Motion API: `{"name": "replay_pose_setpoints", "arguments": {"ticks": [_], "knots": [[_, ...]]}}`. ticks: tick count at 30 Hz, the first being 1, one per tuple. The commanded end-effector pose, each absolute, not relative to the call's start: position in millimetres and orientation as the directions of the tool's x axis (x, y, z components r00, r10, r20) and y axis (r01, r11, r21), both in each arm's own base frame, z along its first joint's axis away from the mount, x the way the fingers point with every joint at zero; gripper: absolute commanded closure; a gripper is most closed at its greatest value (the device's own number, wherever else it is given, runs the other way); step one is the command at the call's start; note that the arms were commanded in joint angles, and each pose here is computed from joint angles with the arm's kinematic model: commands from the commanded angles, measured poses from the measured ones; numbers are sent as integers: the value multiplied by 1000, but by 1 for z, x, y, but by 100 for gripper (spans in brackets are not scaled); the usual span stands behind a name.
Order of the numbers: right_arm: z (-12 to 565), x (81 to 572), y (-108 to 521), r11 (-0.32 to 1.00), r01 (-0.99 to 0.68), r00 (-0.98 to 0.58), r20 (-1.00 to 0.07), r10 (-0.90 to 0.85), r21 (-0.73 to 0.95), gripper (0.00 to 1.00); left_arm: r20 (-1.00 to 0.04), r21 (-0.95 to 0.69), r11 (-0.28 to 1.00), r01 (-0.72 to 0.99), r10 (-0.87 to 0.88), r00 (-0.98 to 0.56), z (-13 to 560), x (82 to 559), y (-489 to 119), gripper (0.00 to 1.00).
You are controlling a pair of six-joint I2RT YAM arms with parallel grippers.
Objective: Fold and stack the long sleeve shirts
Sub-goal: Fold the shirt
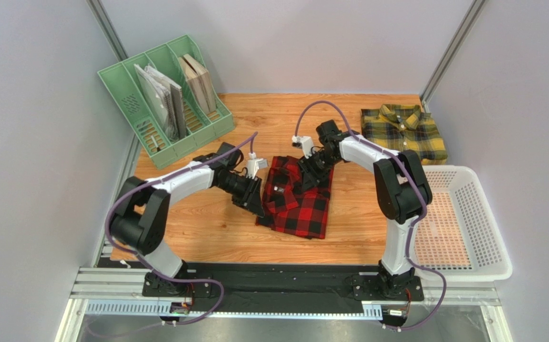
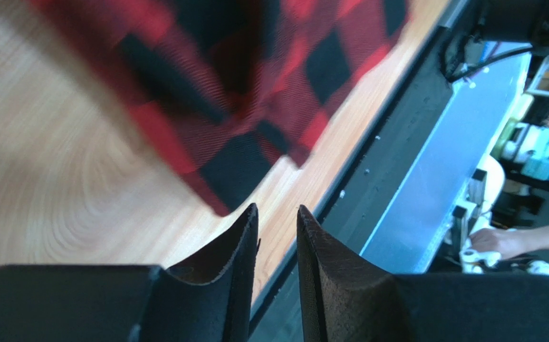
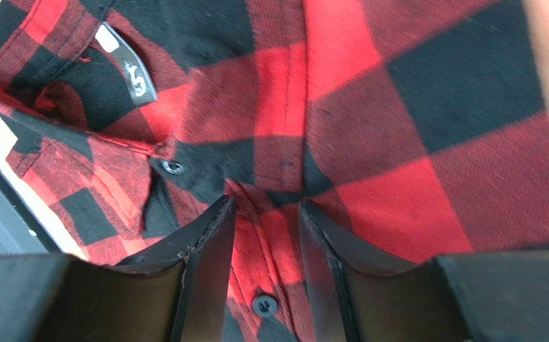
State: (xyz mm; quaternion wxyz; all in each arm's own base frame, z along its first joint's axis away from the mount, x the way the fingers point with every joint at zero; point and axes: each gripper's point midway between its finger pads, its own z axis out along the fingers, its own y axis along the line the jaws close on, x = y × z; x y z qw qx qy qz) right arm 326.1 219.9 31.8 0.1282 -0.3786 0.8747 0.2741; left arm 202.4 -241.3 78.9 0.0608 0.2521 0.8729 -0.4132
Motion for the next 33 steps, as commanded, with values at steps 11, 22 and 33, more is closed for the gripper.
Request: {"name": "replay_pose_setpoints", "arguments": {"ticks": [11,22,33], "knots": [[83,212,210,485,-463,-861,-246,-445,742,47,-312,-582,681,445,318,-895,46,344,-223,78],[99,307,163,633,-638,-760,-490,-426,439,41,-329,-658,516,548,457,-826,80,248,-237,52],[35,283,150,678,-535,-845,-292,-449,504,45,-178,-556,667,496,487,-855,23,295,-220,75]]}}
